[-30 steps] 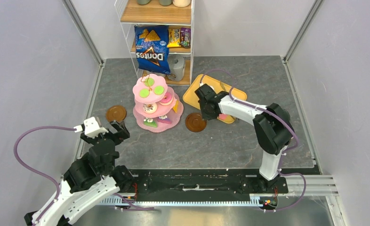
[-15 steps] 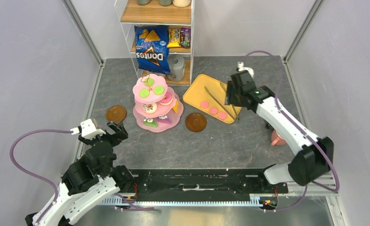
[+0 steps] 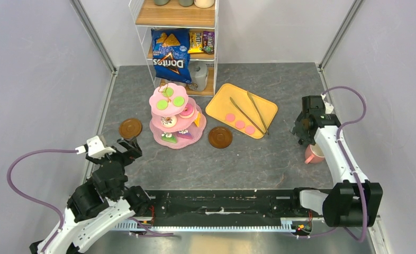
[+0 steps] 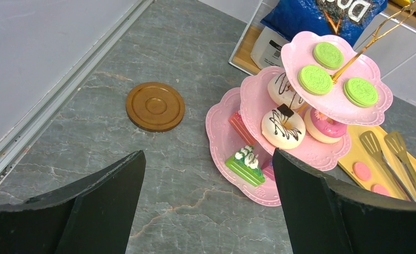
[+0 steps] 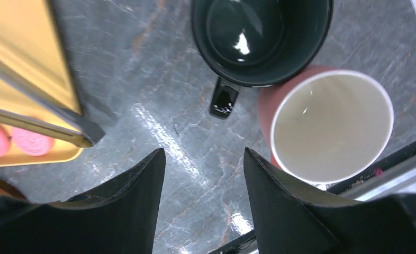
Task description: Serve the afternoon tea
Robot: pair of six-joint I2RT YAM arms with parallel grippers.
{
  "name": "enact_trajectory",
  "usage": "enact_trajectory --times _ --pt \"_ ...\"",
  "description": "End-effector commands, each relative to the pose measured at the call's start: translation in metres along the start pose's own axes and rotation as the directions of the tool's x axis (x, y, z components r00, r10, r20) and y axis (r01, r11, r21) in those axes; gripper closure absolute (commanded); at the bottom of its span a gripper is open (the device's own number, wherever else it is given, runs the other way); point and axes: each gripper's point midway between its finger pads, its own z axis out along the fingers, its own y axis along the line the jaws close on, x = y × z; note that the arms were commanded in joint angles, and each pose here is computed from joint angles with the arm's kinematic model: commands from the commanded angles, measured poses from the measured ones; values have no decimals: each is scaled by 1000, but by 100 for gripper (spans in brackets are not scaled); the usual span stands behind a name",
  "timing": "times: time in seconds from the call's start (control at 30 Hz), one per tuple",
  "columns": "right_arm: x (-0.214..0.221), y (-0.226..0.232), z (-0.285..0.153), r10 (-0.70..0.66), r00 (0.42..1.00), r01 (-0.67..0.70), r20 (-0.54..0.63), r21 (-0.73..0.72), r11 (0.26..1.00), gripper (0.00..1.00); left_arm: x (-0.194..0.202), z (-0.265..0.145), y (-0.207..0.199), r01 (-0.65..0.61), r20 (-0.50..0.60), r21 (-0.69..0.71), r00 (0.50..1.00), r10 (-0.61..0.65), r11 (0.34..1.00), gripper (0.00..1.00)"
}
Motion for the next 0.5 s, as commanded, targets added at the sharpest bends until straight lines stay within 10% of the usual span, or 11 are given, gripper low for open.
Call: enact_trajectory --times 0.0,0.47 --pt "2 -2 19 109 994 -109 -20 9 994 37 -11 -3 2 66 24 -2 998 -66 998 3" --pt "-5 -11 75 178 984 -180 33 105 978 47 -12 -3 3 67 29 -9 997 -67 998 4"
